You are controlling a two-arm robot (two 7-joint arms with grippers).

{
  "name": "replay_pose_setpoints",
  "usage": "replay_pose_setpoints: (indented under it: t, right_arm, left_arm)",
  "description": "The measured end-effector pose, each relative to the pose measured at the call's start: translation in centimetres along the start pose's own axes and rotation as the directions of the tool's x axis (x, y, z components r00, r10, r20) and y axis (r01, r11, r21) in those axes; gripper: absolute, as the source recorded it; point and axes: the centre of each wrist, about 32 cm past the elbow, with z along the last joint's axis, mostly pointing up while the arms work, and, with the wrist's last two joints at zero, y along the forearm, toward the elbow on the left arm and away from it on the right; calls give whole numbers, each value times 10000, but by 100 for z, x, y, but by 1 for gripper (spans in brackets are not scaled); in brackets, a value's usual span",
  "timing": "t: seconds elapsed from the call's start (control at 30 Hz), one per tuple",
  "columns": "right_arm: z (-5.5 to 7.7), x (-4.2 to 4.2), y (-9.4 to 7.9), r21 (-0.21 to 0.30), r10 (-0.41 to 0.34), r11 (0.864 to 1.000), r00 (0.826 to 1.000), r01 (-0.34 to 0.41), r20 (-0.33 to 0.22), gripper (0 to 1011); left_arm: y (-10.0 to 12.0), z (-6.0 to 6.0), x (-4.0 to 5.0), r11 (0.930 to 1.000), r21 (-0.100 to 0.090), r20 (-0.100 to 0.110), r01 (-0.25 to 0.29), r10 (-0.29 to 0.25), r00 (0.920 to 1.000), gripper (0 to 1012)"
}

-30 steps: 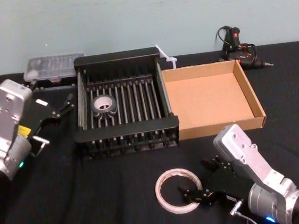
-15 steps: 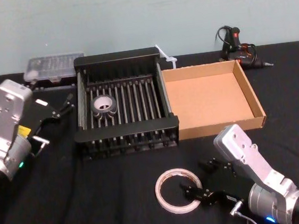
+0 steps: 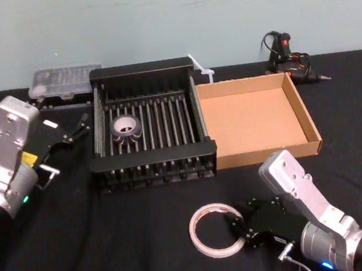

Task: Pick up the white tape and place it into the black box , Pick up the silver tape and place it into the brown box.

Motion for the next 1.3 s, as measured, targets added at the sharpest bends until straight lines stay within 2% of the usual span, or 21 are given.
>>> replay_pose_setpoints:
  t: [0.17,0.37,0.6,1.03,1.3]
  right_arm:
    - [0,0,0,1,0,10000,10000,0,-1,152]
    - [0,0,0,2,1,10000,10000,-1,-1,98]
    - [9,-9,0,229,14,9997,10000,-13,-54,96]
    - [68,29,-87,1258,221,9919,9994,-184,-281,95]
    - [151,45,-205,1966,340,9801,9990,-277,-283,95]
  left_arm:
    - [0,0,0,10000,1,0,0,0,10000,1001]
    - [0,0,0,10000,1,0,0,0,10000,1001]
    - [0,0,0,10000,0,0,0,0,10000,1001]
    - [0,0,0,10000,0,0,1,-1,10000,1002]
    - [0,0,0,10000,0,0,0,0,10000,1001]
